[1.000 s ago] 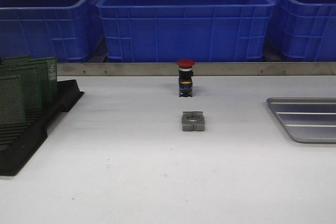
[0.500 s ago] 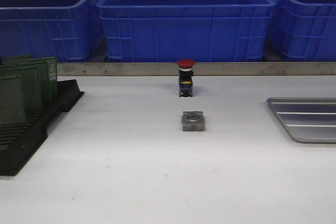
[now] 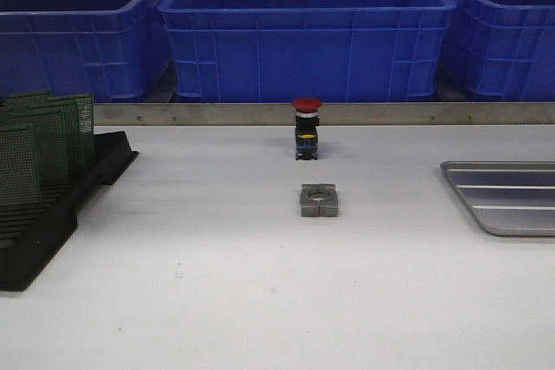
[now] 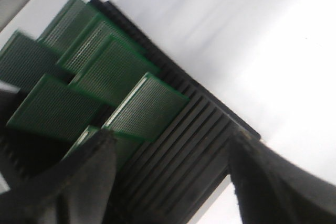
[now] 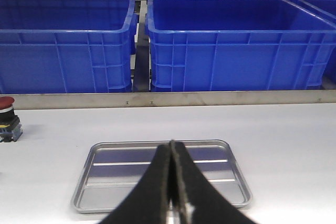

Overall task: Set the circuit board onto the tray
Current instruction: 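Grasp a green circuit board with the left gripper and lift it out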

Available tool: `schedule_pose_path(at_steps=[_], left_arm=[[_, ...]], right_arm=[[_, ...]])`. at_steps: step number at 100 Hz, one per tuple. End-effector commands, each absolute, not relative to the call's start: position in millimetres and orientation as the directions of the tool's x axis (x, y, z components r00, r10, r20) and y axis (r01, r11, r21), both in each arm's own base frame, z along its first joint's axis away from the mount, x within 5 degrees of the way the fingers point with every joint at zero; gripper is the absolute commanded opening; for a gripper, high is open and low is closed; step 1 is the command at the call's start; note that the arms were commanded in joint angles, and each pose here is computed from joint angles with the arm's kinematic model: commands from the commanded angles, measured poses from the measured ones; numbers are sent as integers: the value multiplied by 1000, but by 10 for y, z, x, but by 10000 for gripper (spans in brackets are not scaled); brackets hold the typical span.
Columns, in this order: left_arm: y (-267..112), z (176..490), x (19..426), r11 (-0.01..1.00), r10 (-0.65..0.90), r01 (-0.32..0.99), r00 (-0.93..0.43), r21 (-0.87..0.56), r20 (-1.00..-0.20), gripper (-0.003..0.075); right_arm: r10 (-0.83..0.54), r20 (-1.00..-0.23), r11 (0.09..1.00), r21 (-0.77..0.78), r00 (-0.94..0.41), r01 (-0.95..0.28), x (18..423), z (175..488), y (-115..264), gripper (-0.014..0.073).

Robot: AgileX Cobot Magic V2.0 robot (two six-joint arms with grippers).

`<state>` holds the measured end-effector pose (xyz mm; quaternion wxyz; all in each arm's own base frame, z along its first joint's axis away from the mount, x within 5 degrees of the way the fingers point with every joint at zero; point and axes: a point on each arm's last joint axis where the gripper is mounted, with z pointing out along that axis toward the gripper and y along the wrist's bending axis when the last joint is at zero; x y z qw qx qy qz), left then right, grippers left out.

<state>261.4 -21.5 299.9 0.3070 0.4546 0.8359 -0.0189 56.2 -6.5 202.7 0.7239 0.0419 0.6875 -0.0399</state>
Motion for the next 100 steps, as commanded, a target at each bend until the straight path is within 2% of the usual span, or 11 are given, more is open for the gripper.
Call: schedule_pose_path(at_steps=[1, 11, 16, 27, 46, 58, 83, 93, 100], left_arm=[[-303, 3088, 2775, 420, 818, 858, -216, 297, -534, 412], [-290, 3019, 2944, 261, 885, 901, -81, 347, -458, 378], [-271, 2983, 3019, 219, 904, 907, -50, 361, -424, 364], [-232, 2904, 3161, 186, 926, 916, -42, 356, -375, 364], [-216, 2778, 3358, 154, 941, 923, -29, 351, -337, 364], [-242, 2626, 3441, 99, 953, 937, 8, 336, -304, 364], [-260, 2403, 3537, 94, 955, 952, -3, 291, -297, 362], [-255, 2401, 3537, 89, 957, 952, -1, 291, -290, 284], [-255, 2400, 3535, 89, 957, 953, -1, 290, -291, 167]], right_arm=[[-23, -987, 993, -4, 161, 121, 526, 2152, -64, -113], [-23, -987, 993, -4, 161, 121, 526, 2152, -64, -113], [-23, -987, 993, -4, 161, 121, 526, 2152, -64, -113], [-23, -987, 993, -4, 161, 121, 526, 2152, -64, -113], [-23, -987, 993, -4, 161, 121, 526, 2152, -64, -113], [-23, -987, 993, -4, 161, 121, 526, 2152, -64, -113], [-23, -987, 993, -4, 161, 121, 526, 2152, -64, -113], [-23, -987, 993, -4, 161, 121, 526, 2152, -64, -113], [-23, -987, 993, -4, 161, 121, 526, 2152, -64, -113]])
